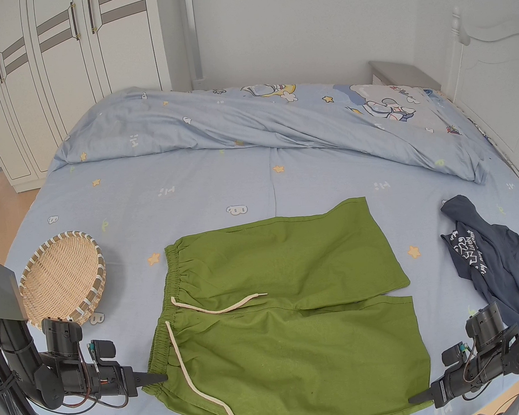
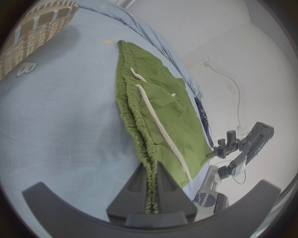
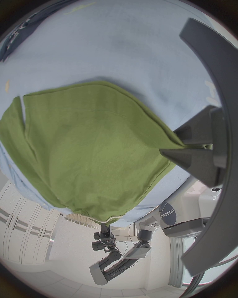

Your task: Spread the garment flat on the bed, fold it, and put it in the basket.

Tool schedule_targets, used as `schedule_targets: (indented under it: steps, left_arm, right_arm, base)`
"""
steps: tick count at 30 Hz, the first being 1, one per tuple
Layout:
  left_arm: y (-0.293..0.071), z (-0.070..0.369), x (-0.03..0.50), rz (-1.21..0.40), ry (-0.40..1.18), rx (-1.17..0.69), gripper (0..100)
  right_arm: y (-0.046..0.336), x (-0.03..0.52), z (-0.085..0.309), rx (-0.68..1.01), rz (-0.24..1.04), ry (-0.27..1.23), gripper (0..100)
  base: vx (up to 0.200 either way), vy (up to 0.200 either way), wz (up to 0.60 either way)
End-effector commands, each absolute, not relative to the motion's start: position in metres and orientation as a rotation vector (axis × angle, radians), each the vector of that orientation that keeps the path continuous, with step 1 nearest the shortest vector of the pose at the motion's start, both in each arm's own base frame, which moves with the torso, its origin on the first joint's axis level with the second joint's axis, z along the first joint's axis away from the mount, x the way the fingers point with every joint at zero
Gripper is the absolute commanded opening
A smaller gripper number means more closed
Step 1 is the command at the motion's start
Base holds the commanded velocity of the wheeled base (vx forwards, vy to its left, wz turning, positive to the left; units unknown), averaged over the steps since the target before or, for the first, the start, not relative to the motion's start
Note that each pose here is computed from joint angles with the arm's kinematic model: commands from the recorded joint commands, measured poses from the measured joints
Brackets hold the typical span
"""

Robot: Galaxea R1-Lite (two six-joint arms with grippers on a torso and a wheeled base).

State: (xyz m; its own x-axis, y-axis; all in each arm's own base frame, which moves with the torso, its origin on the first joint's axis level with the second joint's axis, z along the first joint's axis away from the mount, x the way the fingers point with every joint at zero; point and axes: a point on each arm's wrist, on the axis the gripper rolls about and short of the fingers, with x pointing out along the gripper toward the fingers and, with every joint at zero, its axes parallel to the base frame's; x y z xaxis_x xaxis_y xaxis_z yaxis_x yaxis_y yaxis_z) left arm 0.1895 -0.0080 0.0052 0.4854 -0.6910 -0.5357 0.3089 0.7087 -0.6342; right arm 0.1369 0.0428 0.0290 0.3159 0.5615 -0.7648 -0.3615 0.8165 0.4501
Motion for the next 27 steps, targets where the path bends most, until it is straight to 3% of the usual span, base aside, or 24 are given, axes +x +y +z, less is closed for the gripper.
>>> schedule_targets:
  steps: [1,2,4,7,12,13,17,20,21,27]
  left_arm:
    - [-0.010,0.015,0.190,-0.618,0.847,-0.563,0]
    - [-0.010,0.015,0.190,-0.618,0.847,-0.563,0]
    - [-0.016,0.037,0.196,-0.609,0.793,-0.667,0]
    - [-0.019,0.054,0.202,-0.609,0.754,-0.731,0]
    - [-0.025,0.062,0.208,-0.625,0.777,-0.746,0]
    - [-0.028,0.073,0.217,-0.588,0.836,-0.771,0]
    - [-0.031,0.101,0.228,-0.528,0.899,-0.779,0]
    - [-0.031,0.101,0.228,-0.528,0.899,-0.779,0]
    - [-0.031,0.131,0.238,-0.530,0.895,-0.778,0]
    - [-0.033,0.164,0.258,-0.552,0.843,-0.766,0]
  right_arm:
    - [0.040,0.127,0.047,0.195,0.638,0.964,0]
    - [0.040,0.127,0.047,0.195,0.638,0.964,0]
    - [0.039,0.121,0.069,0.196,0.649,0.814,0]
    - [0.038,0.119,0.085,0.234,0.638,0.761,0]
    - [0.039,0.123,0.108,0.240,0.635,0.727,0]
    - [0.037,0.127,0.138,0.245,0.622,0.697,0]
    - [0.036,0.137,0.169,0.243,0.616,0.635,0]
    - [0.036,0.137,0.169,0.243,0.616,0.635,0]
    - [0.035,0.148,0.192,0.241,0.605,0.569,0]
    - [0.036,0.176,0.217,0.240,0.592,0.516,0]
  base:
    - [0.000,0.000,0.00]
    - [0.000,0.000,0.00]
    - [0.000,0.000,0.00]
    - [0.000,0.000,0.00]
    - [0.000,0.000,0.00]
    - [0.000,0.000,0.00]
    - [0.000,0.000,0.00]
    - [0.000,0.000,0.00]
    - [0.000,0.000,0.00]
    - [0.000,0.000,0.00]
